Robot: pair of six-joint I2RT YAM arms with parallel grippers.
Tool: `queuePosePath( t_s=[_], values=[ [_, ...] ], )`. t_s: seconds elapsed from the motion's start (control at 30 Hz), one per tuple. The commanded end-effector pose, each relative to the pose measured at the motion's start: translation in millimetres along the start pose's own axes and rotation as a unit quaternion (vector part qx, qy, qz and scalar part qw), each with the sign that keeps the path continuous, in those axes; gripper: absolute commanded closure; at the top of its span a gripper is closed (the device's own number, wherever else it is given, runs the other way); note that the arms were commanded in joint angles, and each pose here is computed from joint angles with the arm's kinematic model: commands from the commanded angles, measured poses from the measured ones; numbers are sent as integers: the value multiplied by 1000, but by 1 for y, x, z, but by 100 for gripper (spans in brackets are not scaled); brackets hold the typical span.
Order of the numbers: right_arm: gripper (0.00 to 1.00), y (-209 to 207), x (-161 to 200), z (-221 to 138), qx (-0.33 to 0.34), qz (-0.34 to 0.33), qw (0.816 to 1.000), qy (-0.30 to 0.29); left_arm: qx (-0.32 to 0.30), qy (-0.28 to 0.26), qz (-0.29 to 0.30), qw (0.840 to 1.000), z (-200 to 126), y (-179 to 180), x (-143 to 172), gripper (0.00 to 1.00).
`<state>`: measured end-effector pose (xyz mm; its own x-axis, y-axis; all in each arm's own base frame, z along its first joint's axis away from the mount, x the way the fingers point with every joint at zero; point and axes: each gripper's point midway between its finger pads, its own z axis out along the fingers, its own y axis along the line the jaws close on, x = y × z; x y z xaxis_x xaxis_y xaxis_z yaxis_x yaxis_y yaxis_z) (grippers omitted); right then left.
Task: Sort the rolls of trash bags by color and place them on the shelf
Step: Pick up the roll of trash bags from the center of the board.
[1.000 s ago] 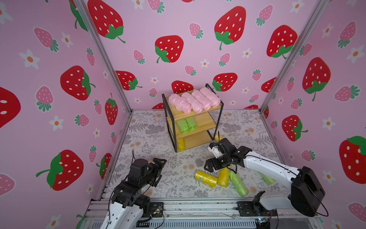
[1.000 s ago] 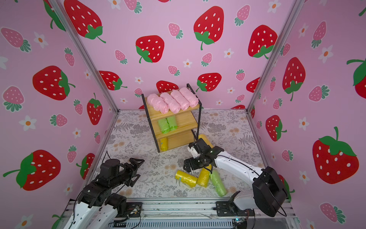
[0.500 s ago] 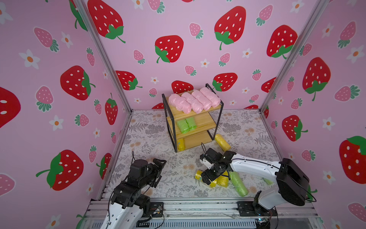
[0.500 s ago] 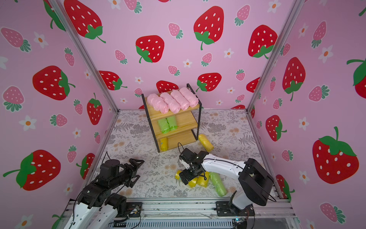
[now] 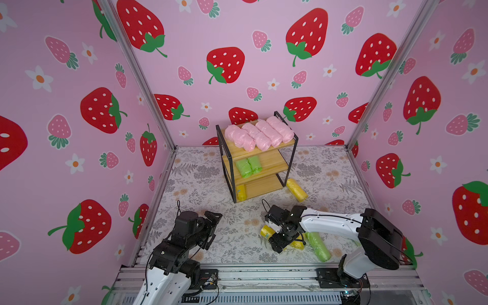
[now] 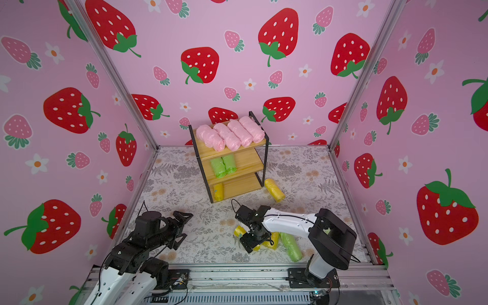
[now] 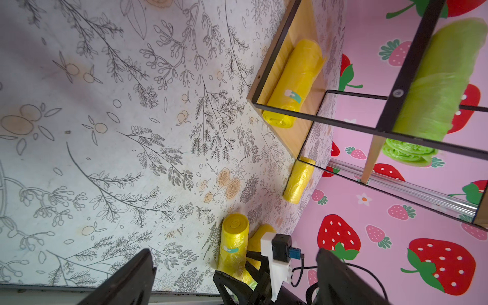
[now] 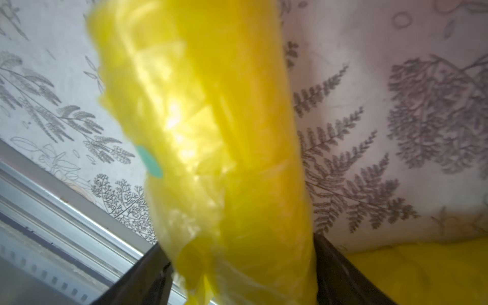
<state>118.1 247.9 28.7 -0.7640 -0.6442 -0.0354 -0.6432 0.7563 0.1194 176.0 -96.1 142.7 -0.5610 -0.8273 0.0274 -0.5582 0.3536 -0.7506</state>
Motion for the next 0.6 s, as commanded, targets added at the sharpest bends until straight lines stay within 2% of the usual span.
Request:
queuePosePath(
  t_s=[0.0, 0.1, 0.2, 0.37, 0.43, 0.5, 0.57],
  values=[
    [26, 1, 4, -1, 7, 18, 1000, 2, 27, 4, 17, 999, -9, -23, 2, 0],
    [37, 1, 3, 0, 14, 30, 999, -1, 28, 9, 23, 999, -9, -27, 3, 0],
    [58, -3, 3, 9, 19, 58, 998, -11, 36, 13, 24, 999, -10, -31, 4, 0],
    [77, -10, 2, 3, 39, 72, 996, -28, 63, 15, 24, 998, -12, -41, 5, 0],
    [87, -10, 0, -3, 37, 76, 996, -39, 96, 24, 39, 994, -11, -54, 8, 0],
    [100, -5, -5, -17, 24, 79, 995, -57, 179, 58, 68, 980, -10, -86, 19, 0],
    [100, 2, -14, -36, 4, 80, 993, -84, 237, 84, 85, 964, -13, -108, 28, 0]
  ],
)
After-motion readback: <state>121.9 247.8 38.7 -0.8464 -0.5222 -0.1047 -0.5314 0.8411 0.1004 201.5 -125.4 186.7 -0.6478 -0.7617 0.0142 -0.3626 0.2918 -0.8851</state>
